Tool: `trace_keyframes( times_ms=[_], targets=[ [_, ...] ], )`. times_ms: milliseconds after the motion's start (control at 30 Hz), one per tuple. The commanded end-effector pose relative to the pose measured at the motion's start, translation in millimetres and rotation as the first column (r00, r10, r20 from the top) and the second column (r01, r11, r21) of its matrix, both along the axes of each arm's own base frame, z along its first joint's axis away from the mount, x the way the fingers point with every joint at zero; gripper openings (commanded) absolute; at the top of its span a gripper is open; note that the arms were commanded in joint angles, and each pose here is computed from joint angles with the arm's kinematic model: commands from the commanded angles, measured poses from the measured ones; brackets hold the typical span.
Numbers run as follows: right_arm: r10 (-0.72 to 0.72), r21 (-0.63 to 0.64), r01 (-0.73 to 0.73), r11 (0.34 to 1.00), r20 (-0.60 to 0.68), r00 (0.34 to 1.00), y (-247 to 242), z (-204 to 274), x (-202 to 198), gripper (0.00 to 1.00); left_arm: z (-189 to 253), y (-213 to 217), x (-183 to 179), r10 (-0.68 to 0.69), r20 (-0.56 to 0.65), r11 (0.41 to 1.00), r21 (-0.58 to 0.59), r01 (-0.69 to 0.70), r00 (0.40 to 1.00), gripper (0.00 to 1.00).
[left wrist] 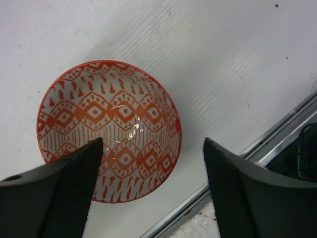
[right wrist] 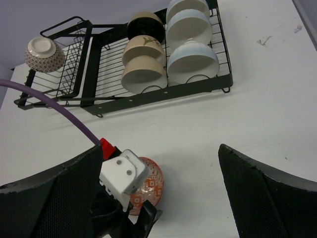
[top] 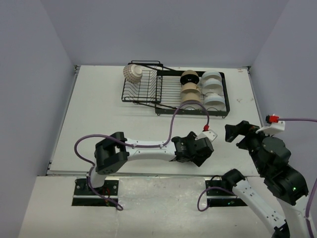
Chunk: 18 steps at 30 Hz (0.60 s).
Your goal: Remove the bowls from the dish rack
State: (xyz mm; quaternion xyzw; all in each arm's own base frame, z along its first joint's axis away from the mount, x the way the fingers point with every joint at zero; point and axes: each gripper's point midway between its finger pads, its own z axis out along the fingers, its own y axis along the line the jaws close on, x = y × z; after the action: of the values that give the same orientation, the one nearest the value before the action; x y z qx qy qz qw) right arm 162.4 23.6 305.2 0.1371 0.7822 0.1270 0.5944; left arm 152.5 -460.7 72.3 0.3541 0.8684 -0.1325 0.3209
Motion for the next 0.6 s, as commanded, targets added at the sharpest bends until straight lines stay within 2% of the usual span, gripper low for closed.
trace_keyframes(
  times_ms=[0, 33, 67, 167, 267, 333, 367, 400, 433, 467, 533, 567],
  targets=[
    [0.017, -0.016, -0.017, 1.0, -0.015, 1.0, 6, -3, 6, 0.99, 50, -2, 16, 0.065, 0.086, 0.996, -0.067, -0.059, 0.994, 0.87],
    [0.019, -0.017, -0.019, 1.0, -0.018, 1.0, 6, -3, 7, 0.99, 57, 1, 19, 0.079, 0.099, 0.995, -0.071, -0.072, 0.992, 0.96],
    [0.019, -0.02, -0.019, 1.0, -0.02, 1.0, 7, -4, 8, 0.99, 68, 1, 22, 0.092, 0.112, 0.993, -0.085, -0.083, 0.989, 1.0],
    [0.017, -0.021, -0.018, 1.0, -0.023, 1.0, 7, -4, 9, 0.99, 100, 15, 33, 0.149, 0.153, 0.984, -0.118, -0.132, 0.977, 1.0],
    [0.016, -0.022, -0.016, 1.0, -0.021, 1.0, 7, -2, 10, 0.99, 129, 44, 62, 0.247, 0.159, 0.96, -0.176, -0.219, 0.956, 1.0],
    [0.02, -0.017, -0.021, 1.0, -0.017, 1.0, 8, -1, 9, 0.99, 147, 76, 97, 0.347, 0.106, 0.918, -0.243, -0.314, 0.932, 1.0],
    [0.025, -0.016, -0.025, 1.0, -0.016, 1.0, 9, -1, 9, 0.99, 159, 98, 132, 0.436, 0.083, 0.866, -0.31, -0.392, 0.896, 1.0],
    [0.032, -0.011, -0.032, 0.999, -0.013, 0.999, 10, -1, 9, 0.99, 183, 112, 141, 0.451, 0.046, 0.828, -0.394, -0.399, 0.891, 1.0],
    [0.041, -0.01, -0.041, 0.999, -0.02, 0.999, 12, -4, 9, 0.99, 184, 128, 152, 0.479, 0.023, 0.801, -0.42, -0.426, 0.878, 1.0],
    [0.051, -0.005, -0.051, 0.999, -0.017, 0.999, 15, -3, 10, 0.99, 201, 160, 185, 0.561, 0.01, 0.725, -0.49, -0.485, 0.828, 1.0],
    [0.087, 0.007, -0.087, 0.996, -0.021, 0.996, 22, -5, 10, 0.99, 232, 194, 202, 0.577, -0.031, 0.65, -0.588, -0.481, 0.816, 1.0],
    [0.114, 0.012, -0.113, 0.994, -0.03, 0.993, 28, -10, 10, 0.99, 252, 232, 227, 0.606, -0.061, 0.577, -0.653, -0.491, 0.793, 1.0]
  ],
)
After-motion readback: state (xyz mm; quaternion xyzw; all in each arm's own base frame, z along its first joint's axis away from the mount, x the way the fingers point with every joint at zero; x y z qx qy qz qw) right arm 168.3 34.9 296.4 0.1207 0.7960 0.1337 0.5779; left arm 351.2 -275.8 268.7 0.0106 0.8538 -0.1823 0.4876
